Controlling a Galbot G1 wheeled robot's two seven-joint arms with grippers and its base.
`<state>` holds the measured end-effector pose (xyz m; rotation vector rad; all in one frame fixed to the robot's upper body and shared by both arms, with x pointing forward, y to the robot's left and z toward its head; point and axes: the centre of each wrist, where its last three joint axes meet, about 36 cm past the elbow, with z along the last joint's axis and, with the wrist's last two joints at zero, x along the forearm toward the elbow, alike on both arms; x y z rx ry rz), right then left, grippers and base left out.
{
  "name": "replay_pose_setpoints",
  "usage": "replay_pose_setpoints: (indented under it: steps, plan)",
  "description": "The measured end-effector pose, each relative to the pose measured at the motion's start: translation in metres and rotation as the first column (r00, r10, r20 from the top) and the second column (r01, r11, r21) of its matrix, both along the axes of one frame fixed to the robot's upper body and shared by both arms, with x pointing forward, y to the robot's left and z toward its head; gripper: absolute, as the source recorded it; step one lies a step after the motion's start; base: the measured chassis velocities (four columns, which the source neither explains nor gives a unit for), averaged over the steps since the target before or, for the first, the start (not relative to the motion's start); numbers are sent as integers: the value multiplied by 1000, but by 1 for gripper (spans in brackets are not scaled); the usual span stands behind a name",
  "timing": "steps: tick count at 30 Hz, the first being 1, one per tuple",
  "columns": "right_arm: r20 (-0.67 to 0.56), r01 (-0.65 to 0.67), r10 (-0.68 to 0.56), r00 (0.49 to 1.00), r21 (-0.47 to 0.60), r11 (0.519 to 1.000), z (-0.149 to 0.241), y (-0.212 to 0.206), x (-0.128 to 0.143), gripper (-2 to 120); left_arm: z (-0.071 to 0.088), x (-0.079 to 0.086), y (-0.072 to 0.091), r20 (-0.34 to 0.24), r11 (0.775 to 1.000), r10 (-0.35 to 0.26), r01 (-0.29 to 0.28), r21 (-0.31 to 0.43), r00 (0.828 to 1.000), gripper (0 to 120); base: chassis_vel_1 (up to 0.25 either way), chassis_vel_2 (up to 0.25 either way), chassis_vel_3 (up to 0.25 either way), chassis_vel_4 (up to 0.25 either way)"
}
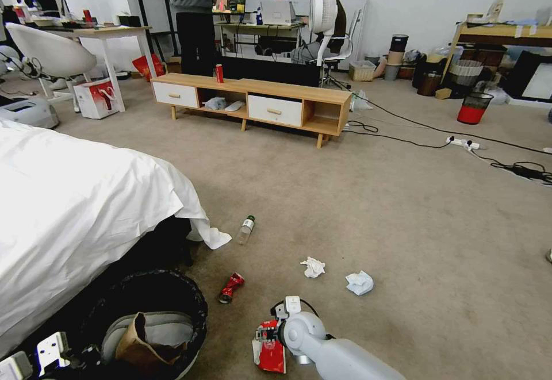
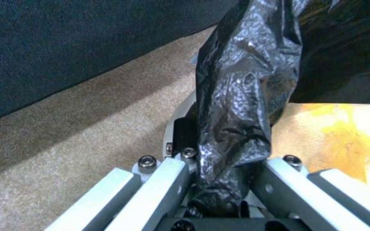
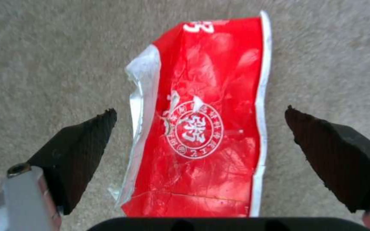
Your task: Pick up the trash bin, then pick up the garbage from the floor and place it into the trash bin.
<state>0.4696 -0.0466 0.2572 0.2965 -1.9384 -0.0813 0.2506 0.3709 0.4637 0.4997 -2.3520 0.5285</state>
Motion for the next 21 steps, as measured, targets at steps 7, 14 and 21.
replay_pose_setpoints:
  steps: [7, 14, 21]
  plan:
    - [-8, -13, 13, 1000, -20, 1000, -11, 5, -1, 99, 0, -1, 0, -1, 1000, 0, 0, -1, 1000, 1, 0, 0, 0, 0]
    - [-6, -18, 17, 1000, -43, 999, -23, 5, -1, 92, -1, 0, 0, 0, 1000, -1, 1, -3, 1000, 1, 0, 0, 0, 0]
    - [9, -26, 26, 1000, -54, 998, -31, 5, -3, 70, -2, 0, -1, -1, 1000, -1, 1, -6, 1000, 1, 0, 0, 0, 0]
